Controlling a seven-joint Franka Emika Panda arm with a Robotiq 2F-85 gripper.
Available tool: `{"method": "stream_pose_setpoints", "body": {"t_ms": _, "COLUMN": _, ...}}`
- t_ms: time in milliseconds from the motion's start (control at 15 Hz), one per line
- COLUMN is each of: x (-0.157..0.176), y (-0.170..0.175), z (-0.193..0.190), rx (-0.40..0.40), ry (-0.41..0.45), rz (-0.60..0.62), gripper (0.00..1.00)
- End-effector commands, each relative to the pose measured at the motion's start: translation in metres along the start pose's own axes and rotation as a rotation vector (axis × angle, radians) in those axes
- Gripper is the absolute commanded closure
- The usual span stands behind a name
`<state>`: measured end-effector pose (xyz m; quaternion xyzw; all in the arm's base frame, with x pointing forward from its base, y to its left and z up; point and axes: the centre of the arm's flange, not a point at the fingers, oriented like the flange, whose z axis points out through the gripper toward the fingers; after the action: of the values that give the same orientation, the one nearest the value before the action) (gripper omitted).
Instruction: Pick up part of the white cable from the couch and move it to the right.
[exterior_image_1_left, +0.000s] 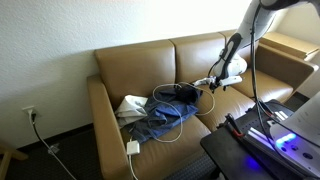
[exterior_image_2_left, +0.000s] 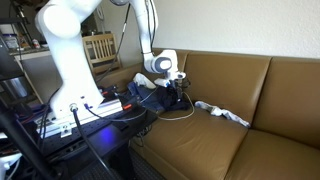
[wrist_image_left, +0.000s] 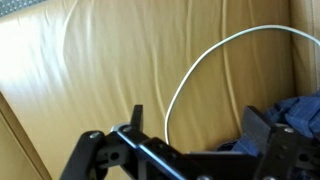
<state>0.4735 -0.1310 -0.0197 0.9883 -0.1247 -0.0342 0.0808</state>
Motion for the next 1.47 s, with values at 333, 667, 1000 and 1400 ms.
{"method": "stream_pose_setpoints", "body": {"t_ms": 333, "x": 0.022, "y": -0.022, "z": 0.036, "rx": -0.122, "ry": 0.13, "rz": -0.015, "gripper": 0.0}}
{"method": "stream_pose_setpoints", "body": {"t_ms": 667, "x": 0.017, "y": -0.022, "z": 0.038, "rx": -0.099, "ry": 0.171, "rz": -0.069, "gripper": 0.0}}
{"method": "stream_pose_setpoints", "body": {"t_ms": 1000, "x": 0.027, "y": -0.033, "z": 0.083, "rx": -0.07, "ry": 0.359, "rz": -0.171, "gripper": 0.0}}
{"method": "stream_pose_setpoints", "body": {"t_ms": 1400, "x": 0.036, "y": -0.01, "z": 0.153, "rx": -0.106, "ry": 0.319, "rz": -0.125, "gripper": 0.0}}
